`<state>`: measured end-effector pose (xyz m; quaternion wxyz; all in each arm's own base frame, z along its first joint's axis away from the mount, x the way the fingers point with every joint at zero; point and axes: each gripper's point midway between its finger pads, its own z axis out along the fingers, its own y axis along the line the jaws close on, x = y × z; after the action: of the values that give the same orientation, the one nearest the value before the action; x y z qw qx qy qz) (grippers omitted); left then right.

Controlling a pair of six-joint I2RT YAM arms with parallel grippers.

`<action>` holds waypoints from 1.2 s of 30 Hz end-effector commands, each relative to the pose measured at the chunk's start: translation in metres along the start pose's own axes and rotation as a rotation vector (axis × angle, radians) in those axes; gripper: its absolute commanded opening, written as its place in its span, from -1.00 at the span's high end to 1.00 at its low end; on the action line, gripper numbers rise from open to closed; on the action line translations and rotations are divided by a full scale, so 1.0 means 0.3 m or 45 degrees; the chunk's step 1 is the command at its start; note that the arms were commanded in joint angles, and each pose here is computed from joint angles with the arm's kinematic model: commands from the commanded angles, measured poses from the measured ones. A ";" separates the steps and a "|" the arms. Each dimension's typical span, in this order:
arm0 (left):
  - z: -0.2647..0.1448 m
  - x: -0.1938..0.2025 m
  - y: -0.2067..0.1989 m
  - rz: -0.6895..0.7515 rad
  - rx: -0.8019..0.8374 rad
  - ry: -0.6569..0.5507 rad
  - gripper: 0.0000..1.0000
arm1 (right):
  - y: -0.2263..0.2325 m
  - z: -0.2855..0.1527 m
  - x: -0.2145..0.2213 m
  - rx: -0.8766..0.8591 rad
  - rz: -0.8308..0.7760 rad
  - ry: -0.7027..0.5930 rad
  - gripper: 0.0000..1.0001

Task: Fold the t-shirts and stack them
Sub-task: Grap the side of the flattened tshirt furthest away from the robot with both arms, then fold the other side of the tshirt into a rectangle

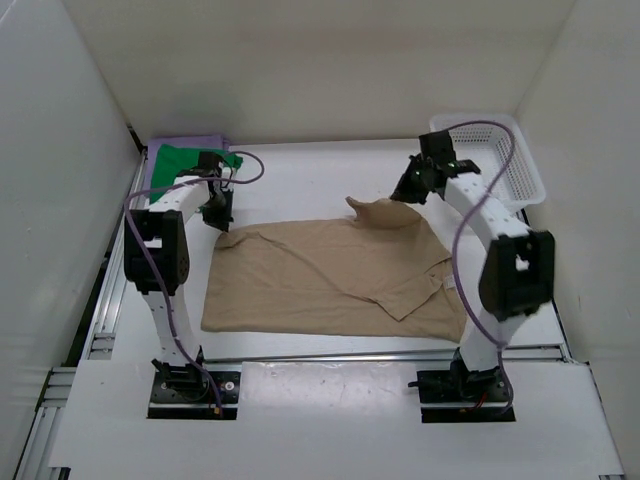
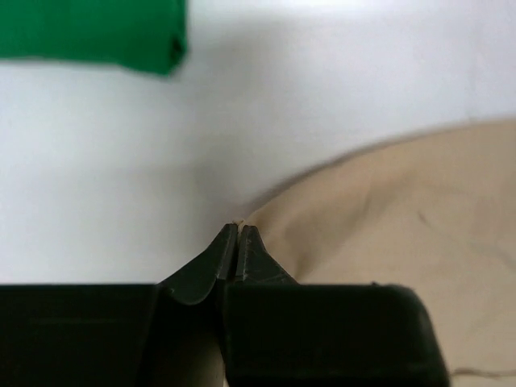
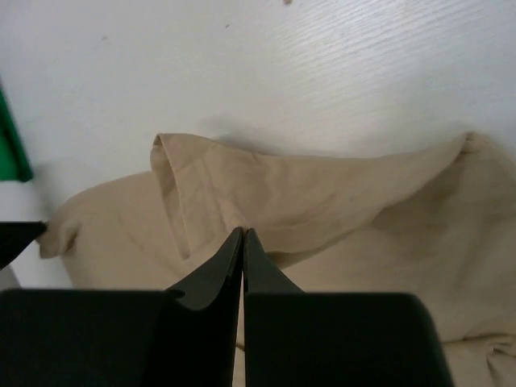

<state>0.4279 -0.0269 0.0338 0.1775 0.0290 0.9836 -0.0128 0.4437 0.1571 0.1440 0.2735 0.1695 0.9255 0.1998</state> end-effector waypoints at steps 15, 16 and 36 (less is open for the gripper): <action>-0.313 0.168 0.029 0.087 -0.252 -0.161 0.79 | -0.271 -0.380 0.325 -0.035 0.100 -0.096 1.00; -0.318 0.175 0.035 0.086 -0.263 -0.163 0.79 | -0.281 -0.394 0.321 -0.028 0.113 -0.106 1.00; -0.277 0.397 0.028 0.162 -0.299 -0.039 0.74 | -0.412 -0.408 0.522 0.031 0.176 -0.004 1.00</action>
<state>0.2878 -0.0107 0.0594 0.1709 0.0696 0.9775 0.1024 0.2274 0.0832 0.1106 0.2530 0.2366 0.9161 0.2021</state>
